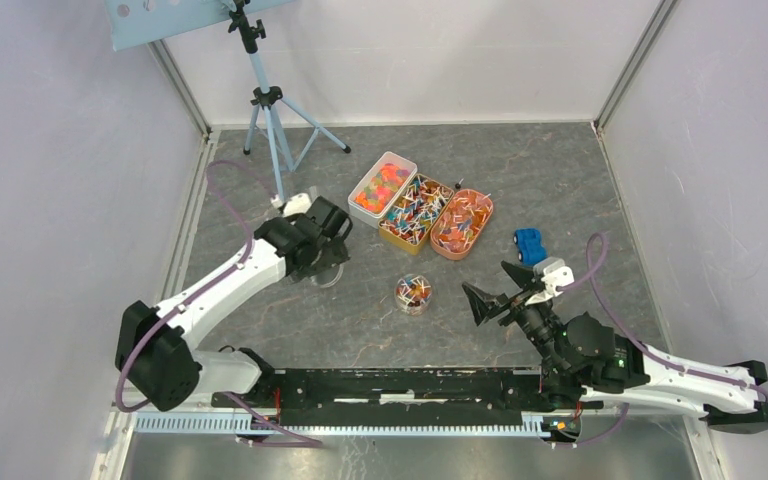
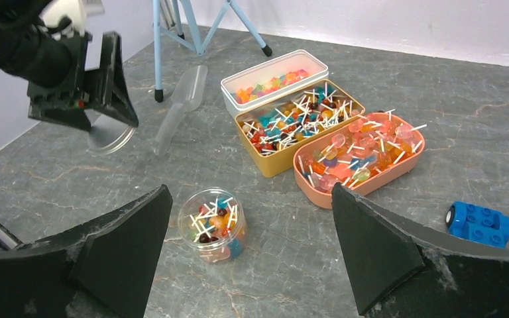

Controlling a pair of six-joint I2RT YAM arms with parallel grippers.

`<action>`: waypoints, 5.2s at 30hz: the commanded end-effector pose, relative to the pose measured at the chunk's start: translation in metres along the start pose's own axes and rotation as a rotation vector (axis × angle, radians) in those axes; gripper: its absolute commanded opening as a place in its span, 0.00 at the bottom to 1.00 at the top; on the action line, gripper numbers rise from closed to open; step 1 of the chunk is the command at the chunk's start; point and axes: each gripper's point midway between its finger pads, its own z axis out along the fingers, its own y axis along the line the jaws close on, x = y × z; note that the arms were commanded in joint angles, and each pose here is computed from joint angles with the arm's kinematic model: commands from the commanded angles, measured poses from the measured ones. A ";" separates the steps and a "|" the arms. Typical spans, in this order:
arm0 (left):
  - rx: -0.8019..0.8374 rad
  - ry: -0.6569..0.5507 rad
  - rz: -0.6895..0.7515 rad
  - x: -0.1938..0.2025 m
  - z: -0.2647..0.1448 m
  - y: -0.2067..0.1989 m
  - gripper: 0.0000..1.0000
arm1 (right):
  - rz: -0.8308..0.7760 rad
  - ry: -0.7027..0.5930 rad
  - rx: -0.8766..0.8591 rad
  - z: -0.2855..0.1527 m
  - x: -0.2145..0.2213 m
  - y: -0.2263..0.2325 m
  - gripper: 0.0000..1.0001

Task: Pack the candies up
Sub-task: Close the bottle lid on the packing bottle.

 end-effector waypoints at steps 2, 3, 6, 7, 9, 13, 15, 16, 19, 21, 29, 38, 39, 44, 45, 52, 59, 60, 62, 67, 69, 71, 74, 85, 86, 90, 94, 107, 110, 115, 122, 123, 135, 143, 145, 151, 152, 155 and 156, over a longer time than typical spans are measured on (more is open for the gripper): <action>0.142 -0.069 0.165 -0.014 -0.042 -0.044 0.66 | 0.017 0.013 -0.002 0.002 0.006 0.004 0.98; 0.166 -0.066 0.196 -0.012 -0.047 -0.054 0.66 | 0.017 0.019 0.000 0.002 0.008 0.004 0.98; 0.237 -0.022 0.284 0.003 -0.058 -0.086 0.66 | 0.017 0.039 -0.002 0.002 0.014 0.006 0.98; 0.261 -0.008 0.314 0.010 -0.062 -0.095 0.66 | 0.018 0.043 -0.001 0.003 0.014 0.006 0.98; 0.288 0.011 0.390 0.024 -0.070 -0.114 0.66 | 0.022 0.051 -0.013 0.002 0.015 0.009 0.98; 0.302 0.040 0.521 0.047 -0.084 -0.141 0.66 | 0.026 0.066 -0.012 0.001 0.014 0.008 0.98; 0.316 0.068 0.568 0.060 -0.089 -0.155 0.66 | 0.020 0.070 -0.006 0.001 0.014 0.007 0.98; 0.314 0.080 0.589 0.067 -0.089 -0.160 0.66 | 0.017 0.071 -0.004 0.001 0.013 0.007 0.98; 0.312 0.089 0.644 0.081 -0.093 -0.173 0.66 | 0.016 0.078 0.001 0.000 0.010 0.006 0.98; 0.299 0.097 0.671 0.088 -0.091 -0.177 0.66 | 0.024 0.079 0.002 0.000 0.010 0.006 0.98; 0.257 0.116 0.719 0.101 -0.079 -0.182 0.68 | 0.048 0.072 0.003 -0.004 0.016 0.001 0.98; 0.224 0.122 0.736 0.107 -0.067 -0.180 0.69 | 0.069 0.056 0.014 -0.007 0.016 -0.004 0.98; 0.220 0.120 0.734 0.107 -0.066 -0.181 0.70 | 0.066 0.060 0.015 -0.007 0.017 -0.004 0.98; 0.224 0.119 0.728 0.112 -0.059 -0.183 0.71 | 0.068 0.057 0.018 -0.008 0.015 -0.006 0.98; 0.224 0.122 0.730 0.113 -0.058 -0.184 0.71 | 0.068 0.055 0.020 -0.008 0.014 -0.006 0.98; 0.210 0.132 0.734 0.116 -0.052 -0.183 0.75 | 0.069 0.048 0.028 -0.008 0.012 -0.009 0.98; 0.208 0.145 0.735 0.125 -0.041 -0.186 0.79 | 0.069 0.048 0.020 -0.008 0.010 -0.006 0.98; 0.205 0.146 0.738 0.126 -0.039 -0.186 0.79 | 0.070 0.049 0.017 -0.008 0.011 -0.006 0.98; 0.198 0.149 0.745 0.127 -0.037 -0.186 0.80 | 0.072 0.046 0.013 -0.008 0.010 -0.005 0.98; 0.180 0.155 0.751 0.130 -0.031 -0.182 0.92 | 0.067 0.048 0.007 -0.008 0.009 -0.004 0.98; 0.173 0.156 0.754 0.130 -0.030 -0.181 0.94 | 0.067 0.049 0.005 -0.008 0.009 -0.004 0.98; 0.181 0.158 0.754 0.130 -0.032 -0.182 0.99 | 0.068 0.050 0.002 -0.007 0.010 -0.003 0.98; 0.197 0.141 0.749 0.125 -0.038 -0.185 1.00 | 0.061 0.058 -0.005 -0.006 0.012 0.000 0.98; 0.297 0.044 0.615 0.041 -0.075 -0.182 0.98 | 0.047 0.096 -0.028 -0.001 0.023 0.011 0.98; 0.324 0.026 0.592 0.029 -0.081 -0.179 0.98 | 0.050 0.097 -0.027 -0.001 0.024 0.012 0.98; 0.459 -0.031 0.509 -0.013 -0.096 -0.165 0.97 | 0.042 0.100 -0.026 0.004 0.027 0.017 0.98; 0.614 -0.060 0.454 -0.030 -0.110 -0.146 0.94 | 0.007 0.117 -0.025 0.012 0.031 0.025 0.98; 0.937 0.282 0.215 0.046 -0.075 -0.127 0.70 | -0.077 0.288 -0.030 0.061 0.062 0.047 0.98; 0.938 0.321 0.225 0.059 -0.062 -0.126 0.67 | 0.012 0.290 -0.068 0.073 0.070 0.041 0.90; 0.919 0.317 0.238 0.069 -0.047 -0.129 0.60 | 0.056 0.341 -0.116 0.084 0.091 0.038 0.72; 0.895 0.322 0.247 0.080 -0.031 -0.142 0.46 | 0.090 0.386 -0.097 0.089 0.117 0.023 0.48; 0.888 0.325 0.255 0.082 -0.029 -0.144 0.46 | 0.095 0.393 -0.099 0.089 0.120 0.022 0.48; 0.885 0.382 0.330 0.108 -0.023 -0.158 0.47 | 0.147 0.446 -0.163 0.084 0.148 0.025 0.47; 0.899 0.383 0.336 0.108 -0.027 -0.163 0.43 | 0.138 0.461 -0.122 0.078 0.160 0.011 0.44; 0.901 0.382 0.338 0.107 -0.027 -0.164 0.39 | 0.139 0.464 -0.122 0.078 0.163 0.010 0.43; 0.919 0.372 0.347 0.105 -0.036 -0.168 0.31 | 0.145 0.477 -0.122 0.077 0.168 0.007 0.37; 0.915 0.371 0.346 0.105 -0.035 -0.167 0.31 | 0.148 0.476 -0.122 0.077 0.169 0.007 0.37; 0.886 0.362 0.357 0.104 -0.032 -0.165 0.33 | 0.156 0.459 -0.127 0.078 0.165 0.008 0.37; 0.873 0.356 0.362 0.103 -0.030 -0.164 0.36 | 0.156 0.449 -0.127 0.080 0.162 0.008 0.37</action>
